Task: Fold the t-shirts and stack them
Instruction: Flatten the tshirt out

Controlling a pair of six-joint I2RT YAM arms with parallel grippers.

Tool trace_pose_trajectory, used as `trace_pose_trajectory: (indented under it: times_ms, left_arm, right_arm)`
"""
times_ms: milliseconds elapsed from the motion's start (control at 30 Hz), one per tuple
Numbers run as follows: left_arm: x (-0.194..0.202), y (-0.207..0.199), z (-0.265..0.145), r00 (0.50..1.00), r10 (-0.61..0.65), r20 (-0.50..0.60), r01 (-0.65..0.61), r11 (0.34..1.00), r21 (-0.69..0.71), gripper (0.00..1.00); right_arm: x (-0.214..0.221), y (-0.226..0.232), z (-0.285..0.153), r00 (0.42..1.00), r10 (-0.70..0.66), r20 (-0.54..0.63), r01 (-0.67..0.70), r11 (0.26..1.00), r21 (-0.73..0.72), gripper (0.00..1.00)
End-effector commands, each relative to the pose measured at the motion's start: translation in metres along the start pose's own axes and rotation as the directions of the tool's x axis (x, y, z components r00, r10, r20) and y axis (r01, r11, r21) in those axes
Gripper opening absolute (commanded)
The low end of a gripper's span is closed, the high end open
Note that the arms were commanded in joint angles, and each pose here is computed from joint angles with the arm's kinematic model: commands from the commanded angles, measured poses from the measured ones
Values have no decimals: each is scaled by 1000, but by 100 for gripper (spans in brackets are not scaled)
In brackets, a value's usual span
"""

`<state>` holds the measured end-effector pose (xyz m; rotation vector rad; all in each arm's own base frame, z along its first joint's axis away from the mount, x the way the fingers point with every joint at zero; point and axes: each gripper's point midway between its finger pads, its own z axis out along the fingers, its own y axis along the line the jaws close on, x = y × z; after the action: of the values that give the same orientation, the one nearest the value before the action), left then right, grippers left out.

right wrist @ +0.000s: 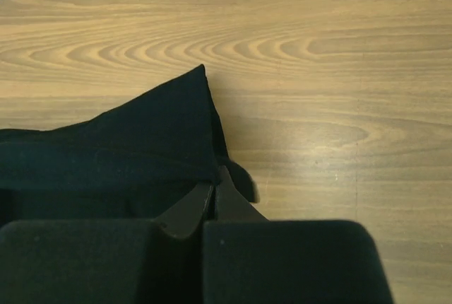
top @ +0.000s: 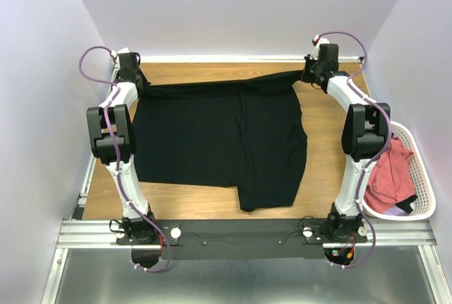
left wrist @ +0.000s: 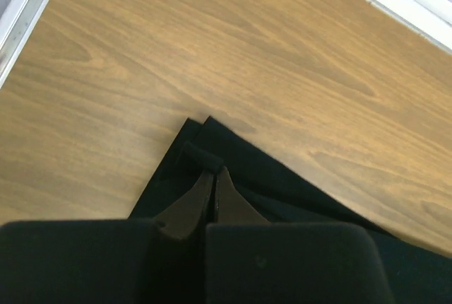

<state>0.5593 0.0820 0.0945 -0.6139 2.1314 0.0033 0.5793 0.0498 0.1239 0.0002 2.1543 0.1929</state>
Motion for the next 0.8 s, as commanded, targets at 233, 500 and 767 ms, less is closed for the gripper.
trace_pose_trajectory:
  times_ms: [233, 500, 767]
  left_arm:
    - [-64, -17, -16, 993, -14, 116, 9, 999, 38, 0]
    - [-66, -9, -9, 993, 1, 116, 1, 1000, -16, 0]
    - [-70, -17, 26, 992, -6, 123, 7, 1000, -8, 0]
  right_arm:
    - [-67, 1, -25, 984, 61, 166, -60, 998, -9, 1]
    - [-66, 6, -20, 983, 96, 159, -91, 995, -35, 1]
    - [-64, -8, 29, 977, 147, 158, -148, 989, -5, 1]
